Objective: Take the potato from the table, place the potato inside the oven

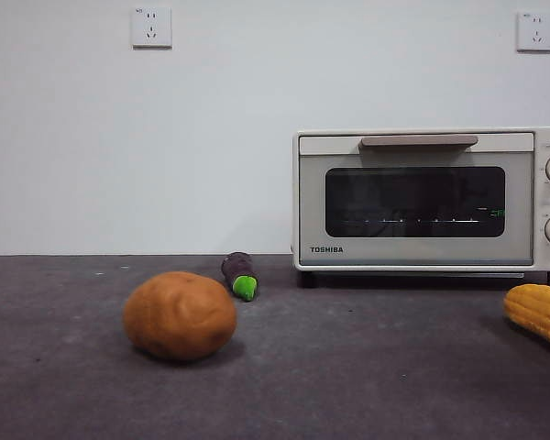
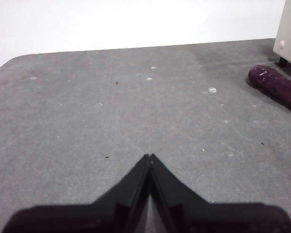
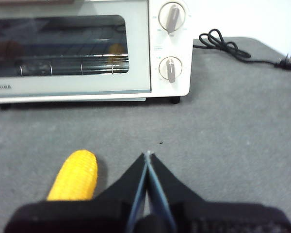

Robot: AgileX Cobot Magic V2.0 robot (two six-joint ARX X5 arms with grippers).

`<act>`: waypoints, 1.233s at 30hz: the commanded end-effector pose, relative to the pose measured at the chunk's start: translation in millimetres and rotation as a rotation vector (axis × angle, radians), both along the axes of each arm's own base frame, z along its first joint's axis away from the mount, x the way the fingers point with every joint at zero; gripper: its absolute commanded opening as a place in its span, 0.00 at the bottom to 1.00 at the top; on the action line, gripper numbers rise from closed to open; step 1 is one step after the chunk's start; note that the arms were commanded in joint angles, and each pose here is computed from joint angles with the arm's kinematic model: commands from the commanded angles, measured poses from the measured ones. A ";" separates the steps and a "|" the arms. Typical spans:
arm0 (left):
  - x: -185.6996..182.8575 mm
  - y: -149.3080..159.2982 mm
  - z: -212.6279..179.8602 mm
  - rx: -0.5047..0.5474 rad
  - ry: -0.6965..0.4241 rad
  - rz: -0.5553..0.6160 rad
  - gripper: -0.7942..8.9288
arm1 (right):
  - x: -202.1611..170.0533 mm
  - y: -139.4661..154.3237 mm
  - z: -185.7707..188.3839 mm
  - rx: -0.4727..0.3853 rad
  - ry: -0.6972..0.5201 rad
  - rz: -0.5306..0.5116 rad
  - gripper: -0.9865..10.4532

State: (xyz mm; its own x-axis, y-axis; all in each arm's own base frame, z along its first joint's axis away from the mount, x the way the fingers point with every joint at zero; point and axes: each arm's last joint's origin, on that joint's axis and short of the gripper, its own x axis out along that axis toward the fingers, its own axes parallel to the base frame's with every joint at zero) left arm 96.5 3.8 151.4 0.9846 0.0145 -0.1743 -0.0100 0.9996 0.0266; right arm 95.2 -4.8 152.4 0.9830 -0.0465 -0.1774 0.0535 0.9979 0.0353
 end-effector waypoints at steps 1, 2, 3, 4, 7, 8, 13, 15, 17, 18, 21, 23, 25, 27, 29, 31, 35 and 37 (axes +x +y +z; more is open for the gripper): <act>0.5 0.2 -2.7 -0.005 0.004 0.002 0.08 | 0.5 0.1 -2.5 0.099 -0.004 -0.014 0.09; 0.6 0.1 -2.9 -0.007 0.006 0.002 0.08 | 0.6 0.1 -2.5 0.108 -0.004 -0.016 0.09; 0.7 0.1 -3.1 -0.009 0.009 0.001 0.08 | 0.6 0.1 -2.5 0.119 -0.005 -0.018 0.09; 0.8 0.0 -3.2 -0.009 0.010 -0.001 0.08 | 0.6 0.1 -2.5 0.127 -0.005 -0.019 0.08; 1.3 0.1 -3.5 -0.036 0.015 0.005 0.08 | 0.6 0.1 -2.4 0.159 -0.007 -0.023 0.08; 1.5 0.1 -3.6 -0.059 0.019 0.010 0.08 | 0.6 0.2 -2.3 0.172 -0.009 -0.024 0.08; 2.5 0.0 -4.5 -0.141 0.040 0.024 0.08 | -0.1 1.5 3.0 0.207 -0.022 0.017 0.08; 2.8 -0.2 -2.9 -0.188 0.047 0.025 0.08 | -1.0 2.2 8.9 0.210 -0.037 0.041 0.08; 3.2 -0.7 -0.6 -0.269 0.052 0.025 0.08 | -2.5 2.6 16.9 0.209 -0.058 0.053 0.08; 3.6 -0.7 0.9 -0.318 0.056 0.034 0.08 | -3.4 2.6 21.9 0.208 -0.073 0.055 0.08; 5.0 -1.6 5.9 -0.433 0.076 0.025 0.08 | -6.7 2.8 36.1 0.204 -0.114 0.059 0.08; 6.6 -2.0 9.4 -0.487 0.089 0.023 0.08 | -9.3 3.0 45.6 0.202 -0.141 0.063 0.08; 9.0 -2.5 13.5 -0.527 0.092 0.011 0.08 | -12.1 3.1 55.0 0.200 -0.169 0.065 0.08; 11.6 -2.5 18.4 -0.547 0.083 0.009 0.08 | -14.8 3.2 63.4 0.198 -0.194 0.068 0.08; 14.8 -2.3 26.2 -0.548 0.059 0.003 0.08 | -17.5 3.4 71.5 0.196 -0.219 0.070 0.08; 17.7 -2.2 34.8 -0.565 0.031 -0.001 0.08 | -20.3 3.5 79.0 0.193 -0.241 0.073 0.08; 24.8 -1.9 56.5 -0.655 -0.070 -0.019 0.08 | -25.0 3.7 92.0 0.189 -0.279 0.076 0.08; 28.3 -1.7 67.8 -0.692 -0.113 -0.030 0.08 | -26.4 3.8 97.7 0.186 -0.290 0.077 0.08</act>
